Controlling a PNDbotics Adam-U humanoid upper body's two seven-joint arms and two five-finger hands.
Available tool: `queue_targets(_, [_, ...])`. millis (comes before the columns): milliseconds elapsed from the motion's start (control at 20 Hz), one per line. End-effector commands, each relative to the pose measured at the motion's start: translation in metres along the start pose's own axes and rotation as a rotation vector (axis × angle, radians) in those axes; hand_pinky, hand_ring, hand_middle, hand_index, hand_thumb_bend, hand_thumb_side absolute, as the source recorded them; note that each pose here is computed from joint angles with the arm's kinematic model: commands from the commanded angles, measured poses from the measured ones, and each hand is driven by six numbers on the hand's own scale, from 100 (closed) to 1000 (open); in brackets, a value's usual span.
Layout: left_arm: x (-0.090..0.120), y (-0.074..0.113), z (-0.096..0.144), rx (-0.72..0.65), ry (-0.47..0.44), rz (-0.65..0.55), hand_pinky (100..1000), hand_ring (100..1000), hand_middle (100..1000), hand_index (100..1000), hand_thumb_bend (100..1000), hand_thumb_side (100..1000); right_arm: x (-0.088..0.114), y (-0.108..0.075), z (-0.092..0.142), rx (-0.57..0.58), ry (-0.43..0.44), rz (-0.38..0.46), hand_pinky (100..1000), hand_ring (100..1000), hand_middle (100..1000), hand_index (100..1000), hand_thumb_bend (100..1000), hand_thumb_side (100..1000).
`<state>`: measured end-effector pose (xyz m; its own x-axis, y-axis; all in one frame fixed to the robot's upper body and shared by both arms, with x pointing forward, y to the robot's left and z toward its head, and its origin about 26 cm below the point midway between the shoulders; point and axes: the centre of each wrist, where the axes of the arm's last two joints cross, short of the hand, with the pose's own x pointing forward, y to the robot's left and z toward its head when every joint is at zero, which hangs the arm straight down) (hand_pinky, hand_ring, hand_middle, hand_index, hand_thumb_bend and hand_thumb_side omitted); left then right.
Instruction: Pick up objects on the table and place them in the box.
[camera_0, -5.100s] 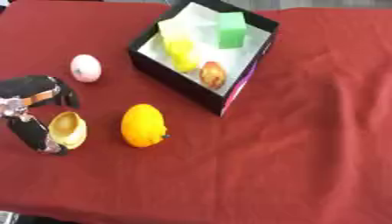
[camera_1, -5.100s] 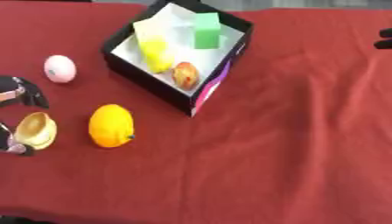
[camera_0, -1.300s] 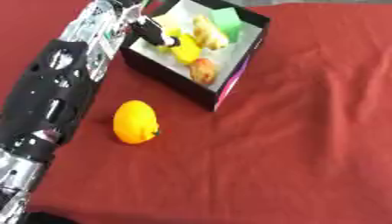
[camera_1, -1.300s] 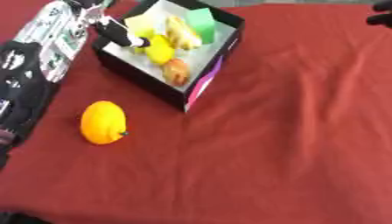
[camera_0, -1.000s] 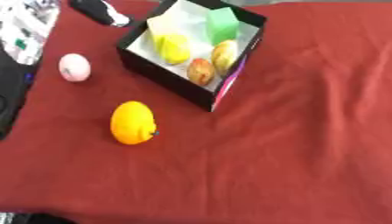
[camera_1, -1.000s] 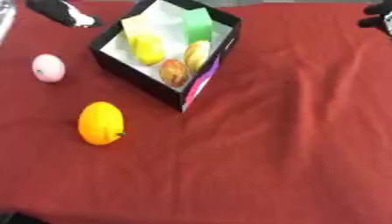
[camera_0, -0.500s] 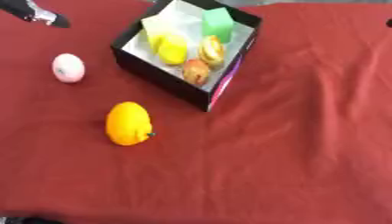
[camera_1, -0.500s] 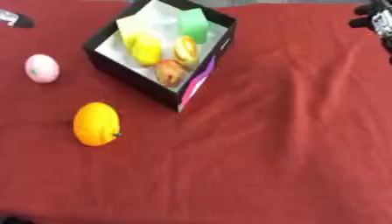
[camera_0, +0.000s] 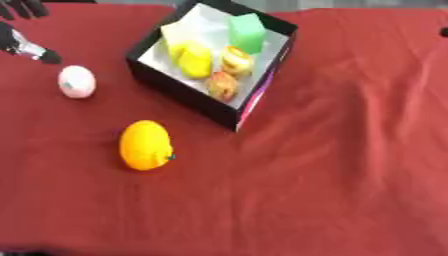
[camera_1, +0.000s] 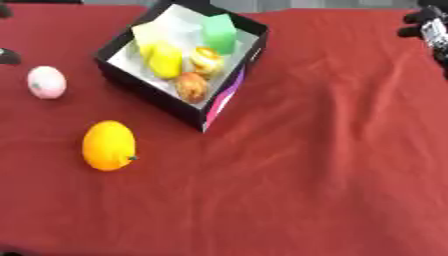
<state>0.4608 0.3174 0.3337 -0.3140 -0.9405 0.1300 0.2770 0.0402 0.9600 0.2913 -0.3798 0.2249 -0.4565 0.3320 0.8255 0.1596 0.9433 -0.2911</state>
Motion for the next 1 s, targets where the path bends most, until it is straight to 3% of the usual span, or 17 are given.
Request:
queue_targets(50, [-0.009, 0.011, 0.012, -0.026, 0.021, -0.029, 829, 829, 772, 809, 729, 388, 0.013, -0.007, -0.004, 0.003, -0.038, 0.043, 976, 737, 699, 838, 100, 520])
queue_targets(350, [-0.014, 0.007, 0.007, -0.077, 0.023, -0.02, 827, 828, 777, 806, 719, 370, 0.012, -0.006, -0.003, 0.002, -0.032, 0.047, 976, 737, 699, 838, 100, 519])
queue_targets(750, [-0.004, -0.002, -0.01, -0.133, 0.0, -0.048, 823, 827, 778, 802, 720, 327, 0.011, -0.005, -0.004, 0.002, -0.031, 0.051, 975, 738, 699, 838, 100, 518])
queue_targets(1000, [-0.002, -0.007, -0.016, -0.158, 0.057, -0.12, 830, 839, 792, 824, 748, 270, 0.01, -0.004, -0.003, 0.0, -0.027, 0.051, 975, 737, 699, 837, 100, 517])
